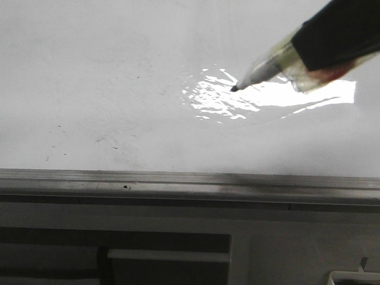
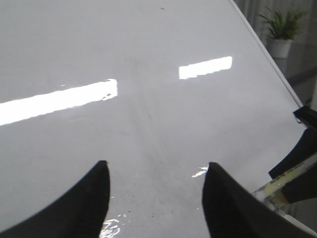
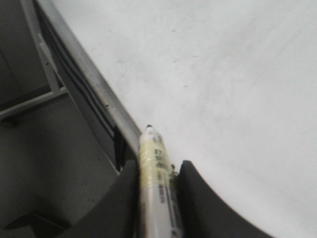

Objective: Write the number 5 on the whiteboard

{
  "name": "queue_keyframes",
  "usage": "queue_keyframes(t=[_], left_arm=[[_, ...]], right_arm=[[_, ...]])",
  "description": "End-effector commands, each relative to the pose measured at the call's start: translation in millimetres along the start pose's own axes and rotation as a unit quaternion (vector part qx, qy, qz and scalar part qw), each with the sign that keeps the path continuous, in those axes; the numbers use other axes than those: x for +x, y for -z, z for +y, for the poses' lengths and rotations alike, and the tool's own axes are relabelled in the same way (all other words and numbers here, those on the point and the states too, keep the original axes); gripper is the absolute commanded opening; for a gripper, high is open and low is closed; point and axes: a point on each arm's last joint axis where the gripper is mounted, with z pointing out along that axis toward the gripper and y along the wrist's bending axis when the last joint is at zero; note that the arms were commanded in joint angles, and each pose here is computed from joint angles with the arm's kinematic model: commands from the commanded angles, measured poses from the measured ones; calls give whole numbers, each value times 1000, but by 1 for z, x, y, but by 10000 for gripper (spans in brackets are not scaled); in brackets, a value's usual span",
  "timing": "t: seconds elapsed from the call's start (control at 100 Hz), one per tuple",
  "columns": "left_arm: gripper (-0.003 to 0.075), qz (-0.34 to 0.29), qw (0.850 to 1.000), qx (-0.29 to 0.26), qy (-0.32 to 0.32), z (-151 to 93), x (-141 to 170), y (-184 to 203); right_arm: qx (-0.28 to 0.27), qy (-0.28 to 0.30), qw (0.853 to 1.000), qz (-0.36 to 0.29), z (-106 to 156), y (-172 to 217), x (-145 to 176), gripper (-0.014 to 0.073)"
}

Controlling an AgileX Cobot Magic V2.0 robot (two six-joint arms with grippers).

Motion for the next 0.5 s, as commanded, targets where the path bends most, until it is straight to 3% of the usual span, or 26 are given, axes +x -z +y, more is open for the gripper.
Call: queue_keyframes(t=[0.0, 0.17, 0.49], left_arm=[[222, -39, 998, -44, 38, 10, -5, 8], [-22, -20, 995, -68, 76, 16, 12, 11], [-20, -9, 995, -62, 77, 15, 16, 11]], right_arm=[[22, -6, 998, -60, -11, 6, -25, -42], [53, 11, 997, -53, -21, -4, -40, -42], [81, 71, 993, -38, -27, -22, -53, -42]])
